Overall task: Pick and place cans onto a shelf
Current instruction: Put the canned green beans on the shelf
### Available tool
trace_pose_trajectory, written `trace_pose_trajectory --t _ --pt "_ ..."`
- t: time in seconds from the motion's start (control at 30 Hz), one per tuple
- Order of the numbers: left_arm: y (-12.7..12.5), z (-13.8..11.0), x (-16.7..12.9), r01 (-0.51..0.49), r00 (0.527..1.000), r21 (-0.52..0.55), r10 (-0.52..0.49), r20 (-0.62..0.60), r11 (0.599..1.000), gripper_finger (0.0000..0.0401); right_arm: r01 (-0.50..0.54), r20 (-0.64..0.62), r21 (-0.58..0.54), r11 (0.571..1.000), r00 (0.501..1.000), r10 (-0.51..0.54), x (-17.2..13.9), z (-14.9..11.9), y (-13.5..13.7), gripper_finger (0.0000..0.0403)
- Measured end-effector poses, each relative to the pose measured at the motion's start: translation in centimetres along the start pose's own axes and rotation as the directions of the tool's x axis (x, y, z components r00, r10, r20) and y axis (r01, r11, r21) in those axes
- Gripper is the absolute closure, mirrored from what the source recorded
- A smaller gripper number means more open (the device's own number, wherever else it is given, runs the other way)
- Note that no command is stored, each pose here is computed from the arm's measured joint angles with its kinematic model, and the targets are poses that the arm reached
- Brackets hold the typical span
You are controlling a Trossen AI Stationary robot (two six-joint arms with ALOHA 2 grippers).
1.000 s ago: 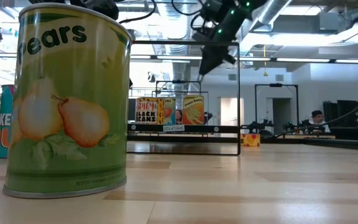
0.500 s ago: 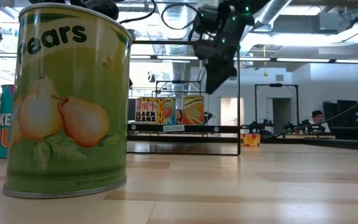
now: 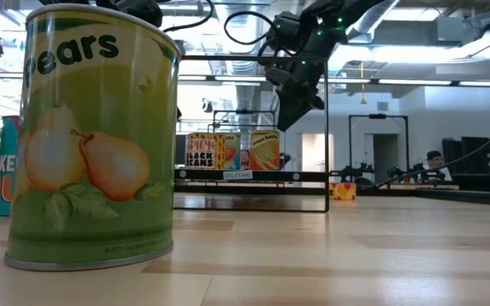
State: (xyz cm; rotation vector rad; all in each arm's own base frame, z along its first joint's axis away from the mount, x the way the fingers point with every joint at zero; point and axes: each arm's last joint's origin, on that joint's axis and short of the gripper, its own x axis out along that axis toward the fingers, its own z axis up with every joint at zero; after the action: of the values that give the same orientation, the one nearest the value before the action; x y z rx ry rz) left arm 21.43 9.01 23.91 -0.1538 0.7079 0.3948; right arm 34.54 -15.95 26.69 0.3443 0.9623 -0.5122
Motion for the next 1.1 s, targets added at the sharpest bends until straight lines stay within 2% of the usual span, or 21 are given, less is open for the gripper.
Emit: trace_pose_trajectory --t 0.3,0.5,0.63,0.73,0.8,0.9,1.1 --pt "0.0 0.0 0.0 0.000 1.000 0.005 0.000 0.000 1.000 0.0298 -0.011 0.053 -0.037 0.999 0.999 0.013 0.0 0.7 -1.3 0.0331" --pt "0.0 0.0 0.0 0.000 1.000 0.013 0.000 0.000 1.000 0.0298 -0.068 0.042 -0.106 0.992 0.996 0.072 0.1 0.8 -1.8 0.0331" --pt "0.0 0.0 0.0 0.000 1.000 0.015 0.000 0.001 1.000 0.0298 -0.074 0.009 -0.123 0.990 0.997 0.076 1.0 0.5 -1.8 0.0331" --pt "0.0 0.0 0.0 0.000 1.000 0.014 0.000 0.000 1.000 0.0298 -0.095 0.029 -0.140 0.985 0.995 0.100 2.0 0.8 -1.5 0.0331" --pt "0.0 0.0 0.0 0.002 1.000 0.014 -0.002 0.002 1.000 0.0298 -0.099 -0.002 -0.142 0.985 0.995 0.100 2.2 0.5 -1.4 0.0331" --pt "0.0 0.0 0.0 0.004 1.000 0.011 -0.004 0.001 1.000 0.0298 -0.097 0.059 -0.148 0.984 0.993 0.106 2.0 1.1 -1.3 0.0331" --pt "0.0 0.0 0.0 0.004 1.000 0.011 -0.005 0.001 1.000 0.0298 -0.086 0.065 -0.122 0.989 0.993 0.094 2.0 1.2 -2.0 0.0332"
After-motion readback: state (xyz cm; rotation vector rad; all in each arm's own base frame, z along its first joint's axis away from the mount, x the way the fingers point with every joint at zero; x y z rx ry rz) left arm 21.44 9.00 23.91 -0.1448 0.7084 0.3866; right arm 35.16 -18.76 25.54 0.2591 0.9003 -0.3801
